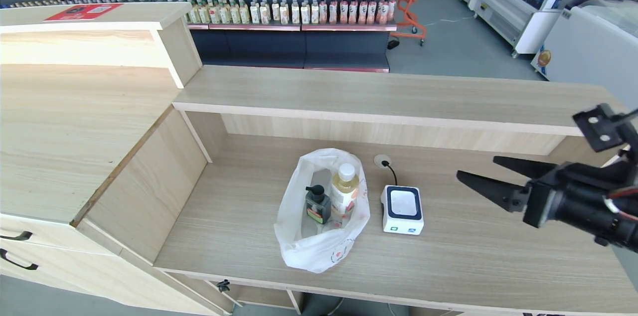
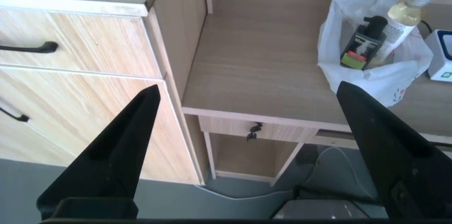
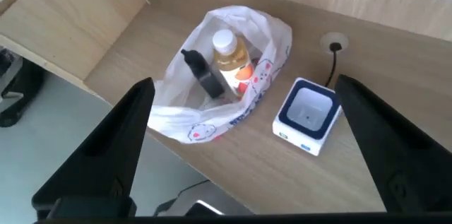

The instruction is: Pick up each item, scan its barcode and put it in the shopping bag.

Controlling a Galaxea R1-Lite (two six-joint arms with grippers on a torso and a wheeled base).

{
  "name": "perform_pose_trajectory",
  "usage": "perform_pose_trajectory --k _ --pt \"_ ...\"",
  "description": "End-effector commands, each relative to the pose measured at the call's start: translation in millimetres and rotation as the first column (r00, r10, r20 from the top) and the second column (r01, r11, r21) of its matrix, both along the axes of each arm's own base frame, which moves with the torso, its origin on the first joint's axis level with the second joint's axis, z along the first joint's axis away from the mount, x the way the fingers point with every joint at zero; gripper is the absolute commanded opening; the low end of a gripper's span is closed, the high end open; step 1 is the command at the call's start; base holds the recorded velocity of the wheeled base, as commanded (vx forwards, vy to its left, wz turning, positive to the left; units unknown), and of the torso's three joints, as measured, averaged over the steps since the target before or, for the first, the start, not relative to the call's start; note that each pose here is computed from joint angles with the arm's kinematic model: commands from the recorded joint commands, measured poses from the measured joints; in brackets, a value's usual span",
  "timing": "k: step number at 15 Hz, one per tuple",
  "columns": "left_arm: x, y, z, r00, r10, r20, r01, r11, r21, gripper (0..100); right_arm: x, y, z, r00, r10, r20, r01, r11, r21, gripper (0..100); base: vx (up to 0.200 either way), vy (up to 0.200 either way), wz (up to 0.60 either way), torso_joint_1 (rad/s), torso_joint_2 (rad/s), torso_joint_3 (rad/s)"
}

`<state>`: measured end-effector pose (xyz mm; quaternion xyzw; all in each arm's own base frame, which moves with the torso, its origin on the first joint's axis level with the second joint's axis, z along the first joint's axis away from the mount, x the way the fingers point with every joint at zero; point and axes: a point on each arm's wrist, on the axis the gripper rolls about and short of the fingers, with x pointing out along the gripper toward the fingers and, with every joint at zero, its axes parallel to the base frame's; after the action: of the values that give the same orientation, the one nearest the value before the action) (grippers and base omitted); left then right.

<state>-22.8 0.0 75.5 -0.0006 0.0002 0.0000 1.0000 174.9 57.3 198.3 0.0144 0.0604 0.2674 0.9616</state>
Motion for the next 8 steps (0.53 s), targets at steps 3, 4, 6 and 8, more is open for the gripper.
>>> perform_pose_trajectory --k 3,4,6,8 --pt "0.0 0.0 0.0 1.0 0.0 0.0 0.0 1.0 0.0 100 -163.2 -54.0 -79.0 0.928 -0.329 0.176 0.335 0.942 -0.003 100 0.0 0.0 0.0 0.0 0.0 0.0" --pt "0.0 0.0 0.0 1.0 0.0 0.0 0.0 1.0 0.0 100 -178.7 -55.6 -95.0 0.914 -0.369 0.169 0.379 0.925 -0.024 100 0.0 0.0 0.0 0.0 0.0 0.0" --pt "0.0 0.0 0.0 1.0 0.0 0.0 0.0 1.0 0.0 100 -197.8 -55.6 -124.3 0.896 -0.419 0.148 0.432 0.9 -0.063 100 0.0 0.0 0.0 0.0 0.0 0.0" --pt "0.0 0.0 0.0 1.0 0.0 0.0 0.0 1.0 0.0 100 -198.3 -55.5 -123.2 0.894 -0.421 0.157 0.436 0.897 -0.078 100 0.0 0.0 0.0 0.0 0.0 0.0"
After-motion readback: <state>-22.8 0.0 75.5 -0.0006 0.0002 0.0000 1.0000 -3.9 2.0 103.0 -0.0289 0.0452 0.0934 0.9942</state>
